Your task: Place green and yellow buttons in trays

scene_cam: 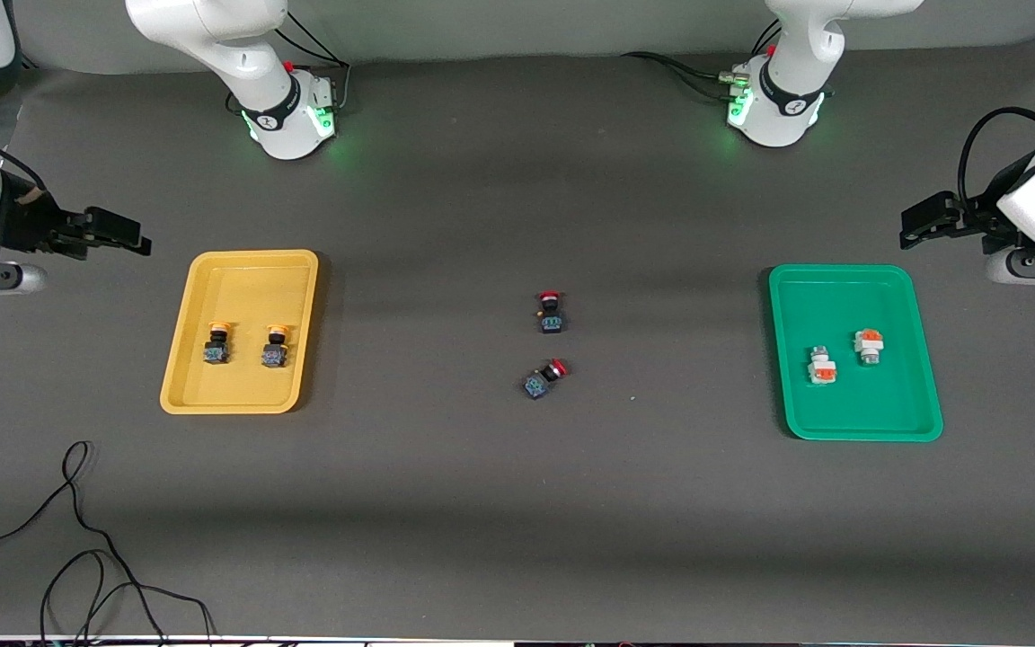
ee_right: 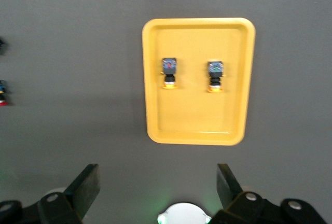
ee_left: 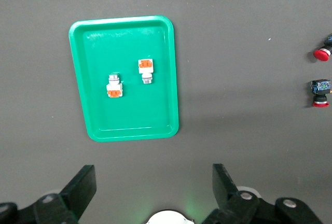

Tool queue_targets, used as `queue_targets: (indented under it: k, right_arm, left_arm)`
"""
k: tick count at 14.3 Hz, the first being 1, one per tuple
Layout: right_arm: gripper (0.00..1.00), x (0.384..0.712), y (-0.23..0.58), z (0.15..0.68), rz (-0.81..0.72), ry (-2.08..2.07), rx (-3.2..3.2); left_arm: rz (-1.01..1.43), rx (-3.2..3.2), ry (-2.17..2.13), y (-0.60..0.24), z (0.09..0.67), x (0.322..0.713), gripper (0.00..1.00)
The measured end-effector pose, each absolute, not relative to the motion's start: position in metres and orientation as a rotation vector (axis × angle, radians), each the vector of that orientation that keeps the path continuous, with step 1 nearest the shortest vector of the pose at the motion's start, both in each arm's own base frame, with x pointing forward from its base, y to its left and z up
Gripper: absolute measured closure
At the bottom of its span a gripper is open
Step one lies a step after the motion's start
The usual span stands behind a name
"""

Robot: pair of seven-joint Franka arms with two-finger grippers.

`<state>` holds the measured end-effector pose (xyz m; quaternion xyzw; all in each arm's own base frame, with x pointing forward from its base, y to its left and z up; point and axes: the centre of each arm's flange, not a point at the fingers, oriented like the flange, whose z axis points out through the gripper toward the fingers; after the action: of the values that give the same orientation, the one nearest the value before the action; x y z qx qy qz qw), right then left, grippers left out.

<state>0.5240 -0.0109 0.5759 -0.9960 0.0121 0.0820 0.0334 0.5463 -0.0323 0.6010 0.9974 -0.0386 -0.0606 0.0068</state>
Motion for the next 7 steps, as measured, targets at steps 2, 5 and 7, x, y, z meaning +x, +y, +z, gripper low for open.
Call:
queue_targets:
  k: [2,5,7]
  right_arm:
    - [0.0,0.5224,-0.0123,0.5781,0.252,0.038,-3.075]
    - [0.0,0.5184,-0.0114,0.5775,0.3,0.035,-3.071]
    - [0.0,0.5167,-0.0049,0.5806,0.306,0.015,-3.071]
  left_arm:
    - [-0.189,3.121,-0.109,-0.0323,0.6013,0.5461,0.0]
    - [-0.188,3.122,-0.094,-0.0328,0.6016,0.546,0.0]
    - [-0.188,3.122,-0.093,-0.0333,0.6016,0.546,0.0]
